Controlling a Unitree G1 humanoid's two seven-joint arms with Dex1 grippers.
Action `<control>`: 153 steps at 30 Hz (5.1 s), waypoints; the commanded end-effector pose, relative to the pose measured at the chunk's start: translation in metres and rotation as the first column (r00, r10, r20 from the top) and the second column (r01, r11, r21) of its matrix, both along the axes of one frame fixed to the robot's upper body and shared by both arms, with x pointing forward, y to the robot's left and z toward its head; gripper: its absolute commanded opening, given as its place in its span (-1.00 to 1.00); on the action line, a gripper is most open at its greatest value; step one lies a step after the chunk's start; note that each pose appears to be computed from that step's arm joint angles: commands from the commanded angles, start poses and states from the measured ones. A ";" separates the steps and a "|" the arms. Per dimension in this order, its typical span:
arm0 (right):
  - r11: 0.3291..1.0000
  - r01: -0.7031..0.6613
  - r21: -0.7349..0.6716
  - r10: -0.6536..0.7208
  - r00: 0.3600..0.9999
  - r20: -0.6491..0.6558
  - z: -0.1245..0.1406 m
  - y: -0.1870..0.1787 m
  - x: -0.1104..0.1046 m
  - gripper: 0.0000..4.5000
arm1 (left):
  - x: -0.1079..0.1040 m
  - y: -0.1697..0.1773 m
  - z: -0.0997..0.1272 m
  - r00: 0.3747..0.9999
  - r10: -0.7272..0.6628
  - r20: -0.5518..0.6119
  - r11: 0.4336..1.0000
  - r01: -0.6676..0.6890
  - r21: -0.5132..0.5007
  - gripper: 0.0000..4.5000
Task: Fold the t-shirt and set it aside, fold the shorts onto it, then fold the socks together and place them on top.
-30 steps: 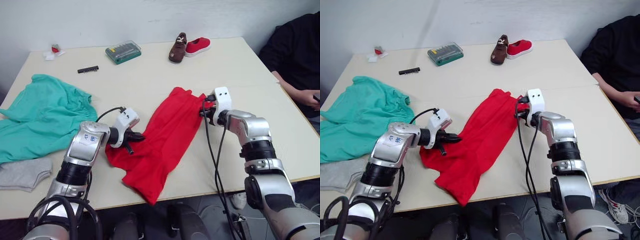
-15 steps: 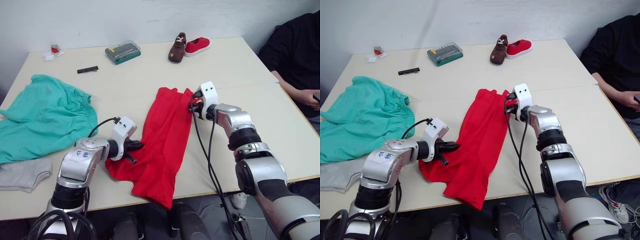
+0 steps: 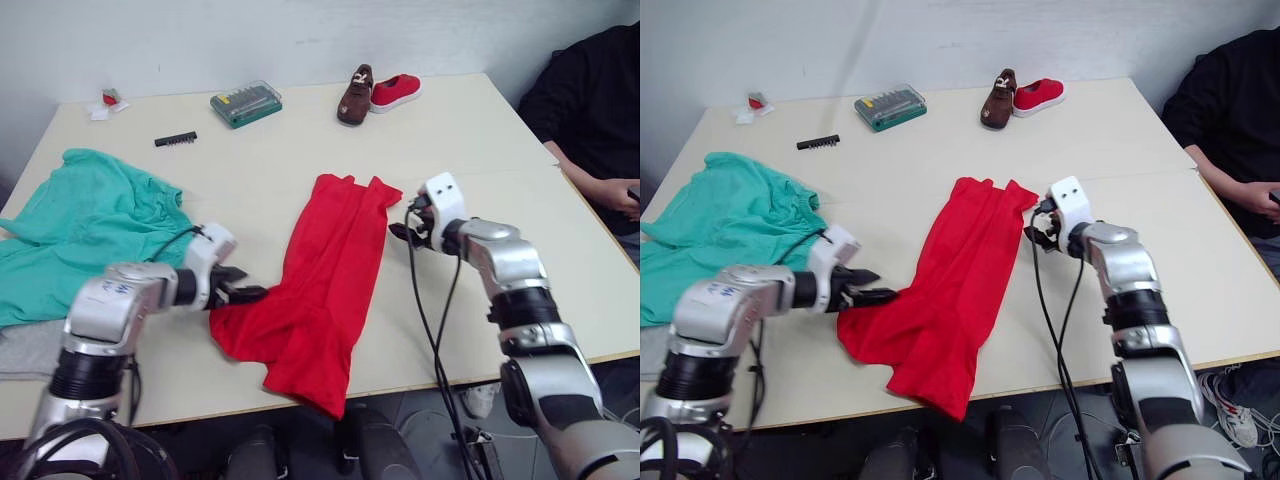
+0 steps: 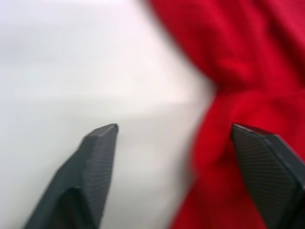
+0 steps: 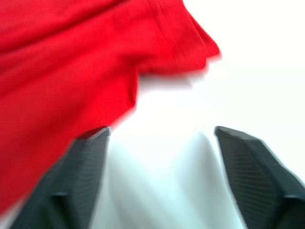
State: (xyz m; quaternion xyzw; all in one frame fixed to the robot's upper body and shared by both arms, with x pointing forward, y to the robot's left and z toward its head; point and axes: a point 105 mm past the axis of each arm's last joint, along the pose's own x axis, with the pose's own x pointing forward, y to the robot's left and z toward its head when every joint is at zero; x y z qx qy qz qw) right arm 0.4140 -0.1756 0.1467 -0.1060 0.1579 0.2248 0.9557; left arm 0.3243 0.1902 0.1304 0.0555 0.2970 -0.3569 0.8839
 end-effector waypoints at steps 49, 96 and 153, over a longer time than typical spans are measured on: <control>0.916 -0.166 0.365 0.321 0.849 -0.419 -0.061 0.068 -0.158 -1.00 | 0.102 -0.132 0.012 0.968 -0.252 0.025 0.965 0.253 -0.069 -0.97; 0.891 -0.439 0.114 0.453 0.858 -0.243 -0.017 0.016 -0.088 -0.41 | 0.094 -0.086 0.036 0.961 -0.194 0.198 0.969 0.219 -0.112 -0.31; 0.453 -0.598 -0.661 0.881 0.413 0.230 -0.017 0.031 -0.197 -0.99 | -0.062 -0.061 -0.018 -0.040 -0.911 0.411 0.274 0.685 0.675 -1.00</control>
